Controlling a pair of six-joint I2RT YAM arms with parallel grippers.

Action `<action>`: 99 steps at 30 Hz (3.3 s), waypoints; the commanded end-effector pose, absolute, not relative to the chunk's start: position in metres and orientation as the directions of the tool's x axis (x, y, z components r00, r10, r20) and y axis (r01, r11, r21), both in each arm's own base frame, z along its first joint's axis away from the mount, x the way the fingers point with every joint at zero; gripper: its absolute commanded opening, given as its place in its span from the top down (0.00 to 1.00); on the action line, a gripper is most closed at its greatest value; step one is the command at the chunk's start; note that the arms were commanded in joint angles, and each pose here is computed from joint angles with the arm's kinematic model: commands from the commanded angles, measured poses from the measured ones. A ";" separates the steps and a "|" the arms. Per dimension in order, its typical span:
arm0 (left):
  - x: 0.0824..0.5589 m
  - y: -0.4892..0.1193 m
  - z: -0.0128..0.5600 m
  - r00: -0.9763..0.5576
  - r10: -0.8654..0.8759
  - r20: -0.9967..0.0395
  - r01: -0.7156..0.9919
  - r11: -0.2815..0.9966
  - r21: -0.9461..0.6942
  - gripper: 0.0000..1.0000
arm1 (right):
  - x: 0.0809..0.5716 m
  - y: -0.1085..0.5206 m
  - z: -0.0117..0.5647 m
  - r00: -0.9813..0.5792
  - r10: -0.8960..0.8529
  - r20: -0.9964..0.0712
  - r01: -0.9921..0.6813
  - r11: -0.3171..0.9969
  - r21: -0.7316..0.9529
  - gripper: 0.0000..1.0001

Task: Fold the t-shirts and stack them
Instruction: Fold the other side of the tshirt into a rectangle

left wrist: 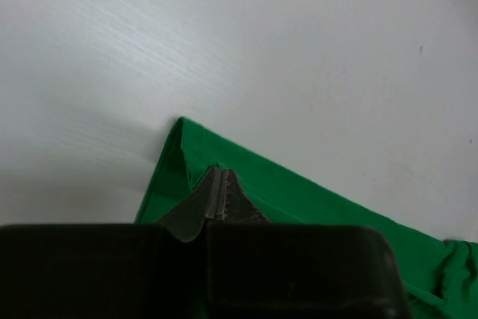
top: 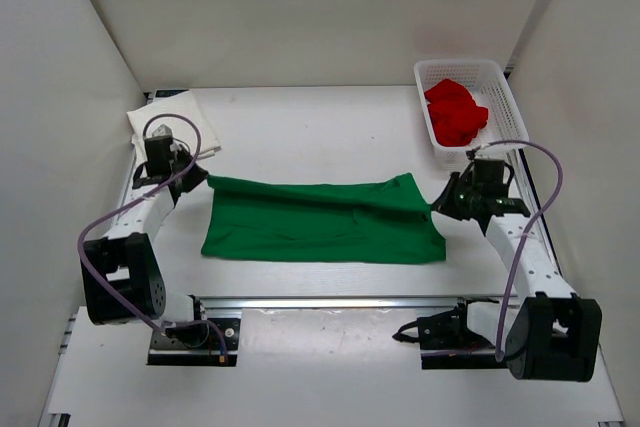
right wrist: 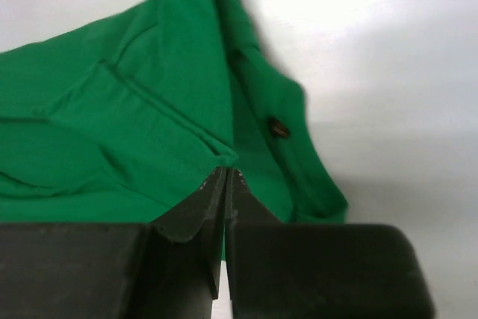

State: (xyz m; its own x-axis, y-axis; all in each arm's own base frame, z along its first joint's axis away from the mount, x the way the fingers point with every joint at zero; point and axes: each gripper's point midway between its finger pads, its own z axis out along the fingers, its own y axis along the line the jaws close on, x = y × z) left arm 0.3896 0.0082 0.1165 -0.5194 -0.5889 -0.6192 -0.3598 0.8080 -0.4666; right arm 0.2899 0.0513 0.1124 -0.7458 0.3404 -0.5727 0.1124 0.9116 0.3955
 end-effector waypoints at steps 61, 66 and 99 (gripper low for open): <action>0.267 -0.188 0.094 -0.630 -0.477 -0.612 0.114 0.723 -0.681 0.68 | 0.273 0.189 0.070 -0.779 0.002 -0.626 -0.172 0.961 0.217 1.00; 0.268 -0.191 0.096 -0.631 -0.482 -0.607 0.119 0.713 -0.691 0.68 | 0.226 0.200 0.059 -0.822 0.029 -0.569 -0.196 0.924 0.329 1.00; 0.366 -0.171 0.062 -0.684 -0.559 -0.469 -0.047 0.676 -0.735 0.67 | 0.392 0.069 0.093 -0.576 0.375 -0.726 0.045 0.902 0.430 0.65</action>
